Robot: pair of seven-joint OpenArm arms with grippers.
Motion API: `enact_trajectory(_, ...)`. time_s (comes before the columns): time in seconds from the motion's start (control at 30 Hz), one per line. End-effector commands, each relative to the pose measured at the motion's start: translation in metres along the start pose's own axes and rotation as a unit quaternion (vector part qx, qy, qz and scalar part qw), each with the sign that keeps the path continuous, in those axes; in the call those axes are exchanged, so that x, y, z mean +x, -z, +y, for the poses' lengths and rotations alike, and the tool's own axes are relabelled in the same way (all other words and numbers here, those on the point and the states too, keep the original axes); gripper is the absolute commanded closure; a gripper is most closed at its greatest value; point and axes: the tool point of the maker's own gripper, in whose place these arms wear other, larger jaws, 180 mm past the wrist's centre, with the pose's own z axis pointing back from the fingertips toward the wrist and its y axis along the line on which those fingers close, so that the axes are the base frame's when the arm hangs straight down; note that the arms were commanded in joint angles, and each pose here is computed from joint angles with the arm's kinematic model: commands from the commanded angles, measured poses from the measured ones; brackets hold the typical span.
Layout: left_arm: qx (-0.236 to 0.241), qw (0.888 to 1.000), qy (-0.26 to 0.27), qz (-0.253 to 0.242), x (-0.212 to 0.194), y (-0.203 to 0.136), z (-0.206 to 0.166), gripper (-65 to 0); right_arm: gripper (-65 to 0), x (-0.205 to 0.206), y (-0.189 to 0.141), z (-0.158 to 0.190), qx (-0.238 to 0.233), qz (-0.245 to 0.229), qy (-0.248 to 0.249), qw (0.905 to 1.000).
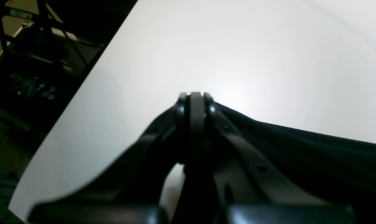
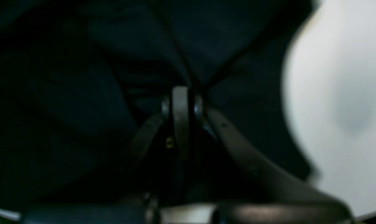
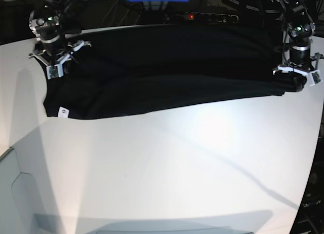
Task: Fold the T-shirt properly
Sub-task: 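Move both grippers to the corners of the folded band and grasp, then pull the folded band toward the robot with both grippers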
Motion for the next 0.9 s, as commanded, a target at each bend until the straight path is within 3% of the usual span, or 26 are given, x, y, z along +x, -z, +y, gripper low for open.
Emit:
enact_trajectory(0.0,0.001,1.000,0.009,-0.026,0.017,-0.002,0.002,-0.1,0.0,0.013,-0.008,-0.002,-0.002,-0.024,-0.010,0.9997)
enact_trajectory(0.7,0.005,1.000,-0.008,-0.004,-0.004,-0.008,0.000,-0.1,0.0,-0.028,-0.035,-0.021,-0.013,0.034,-0.054,0.9979)
enact_trajectory(0.87,0.039,0.999,-0.019,-0.010,-0.003,-0.015,0.023,-0.1,0.0,-0.029,-0.038,-0.035,-0.033,0.036,-0.048,0.9977)
